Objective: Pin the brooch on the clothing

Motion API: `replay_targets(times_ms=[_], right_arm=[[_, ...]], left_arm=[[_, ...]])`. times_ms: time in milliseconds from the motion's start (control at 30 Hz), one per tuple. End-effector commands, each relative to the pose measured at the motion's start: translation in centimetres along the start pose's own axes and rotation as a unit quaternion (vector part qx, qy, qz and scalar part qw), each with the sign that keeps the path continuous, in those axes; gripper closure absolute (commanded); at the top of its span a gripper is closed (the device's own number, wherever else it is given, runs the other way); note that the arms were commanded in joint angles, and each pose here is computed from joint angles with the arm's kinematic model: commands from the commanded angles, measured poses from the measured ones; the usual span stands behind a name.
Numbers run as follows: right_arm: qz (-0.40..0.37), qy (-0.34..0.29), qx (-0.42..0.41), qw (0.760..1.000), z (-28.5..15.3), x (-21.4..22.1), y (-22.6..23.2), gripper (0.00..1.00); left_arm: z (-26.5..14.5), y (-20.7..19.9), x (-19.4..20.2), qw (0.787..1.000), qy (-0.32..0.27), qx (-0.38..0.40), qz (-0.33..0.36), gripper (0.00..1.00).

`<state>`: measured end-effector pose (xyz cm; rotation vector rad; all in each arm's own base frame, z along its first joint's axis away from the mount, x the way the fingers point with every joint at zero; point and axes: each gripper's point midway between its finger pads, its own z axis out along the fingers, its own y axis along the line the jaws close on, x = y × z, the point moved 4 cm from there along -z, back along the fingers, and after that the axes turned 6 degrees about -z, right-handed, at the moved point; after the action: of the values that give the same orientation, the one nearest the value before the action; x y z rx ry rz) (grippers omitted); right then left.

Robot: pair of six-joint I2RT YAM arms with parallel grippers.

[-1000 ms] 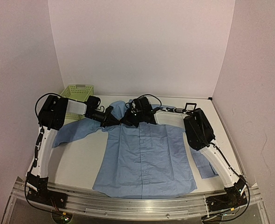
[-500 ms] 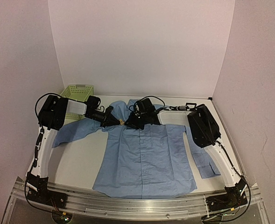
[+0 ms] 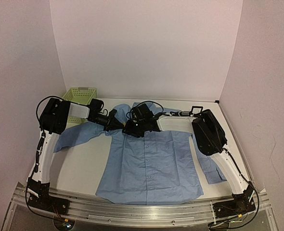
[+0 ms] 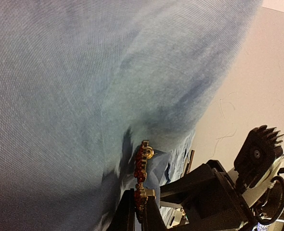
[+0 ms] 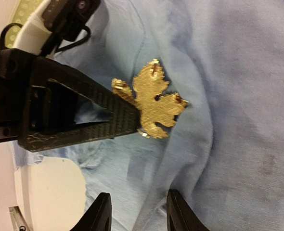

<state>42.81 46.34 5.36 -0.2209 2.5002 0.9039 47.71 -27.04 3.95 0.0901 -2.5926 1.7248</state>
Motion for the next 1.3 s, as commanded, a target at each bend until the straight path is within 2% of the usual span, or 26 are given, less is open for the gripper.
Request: replay_targets(times_ms=[0, 300, 467, 800, 867, 1033, 1267], right_arm=[[-0.008, -0.027, 0.038, 0.999, -1.7, -1.6, 0.1, 0.59], [-0.022, -0.055, 0.05, 0.997, -1.2, -3.4, 0.7, 0.59], [-0.011, -0.037, 0.064, 0.997, 0.6, -2.0, -0.9, 0.67], [-0.022, -0.019, 0.081, 0.996, 1.6, -0.7, -2.0, 0.69], [-0.023, -0.008, 0.072, 0.997, 2.1, -0.2, -2.0, 0.75], [-0.021, 0.012, 0.037, 0.999, 3.5, 0.4, -1.5, 1.0], [-0.063, -0.018, -0.004, 0.998, 3.2, -1.6, 0.8, 1.0]], left_arm=[[1.1, 3.3, 1.2, 0.998, 0.003, -0.041, -0.048, 1.0], [1.1, 3.3, 1.2, 0.998, 0.004, -0.04, -0.049, 1.0], [1.1, 3.2, 1.2, 0.998, 0.004, -0.039, -0.049, 1.0], [1.2, 3.1, 1.2, 0.998, 0.004, -0.037, -0.047, 1.0], [1.2, 3.1, 1.2, 0.998, 0.005, -0.036, -0.049, 1.0], [1.6, 3.0, 1.5, 0.998, 0.009, -0.032, -0.051, 1.0], [2.4, 2.9, 2.4, 0.997, 0.022, -0.008, -0.078, 1.0]])
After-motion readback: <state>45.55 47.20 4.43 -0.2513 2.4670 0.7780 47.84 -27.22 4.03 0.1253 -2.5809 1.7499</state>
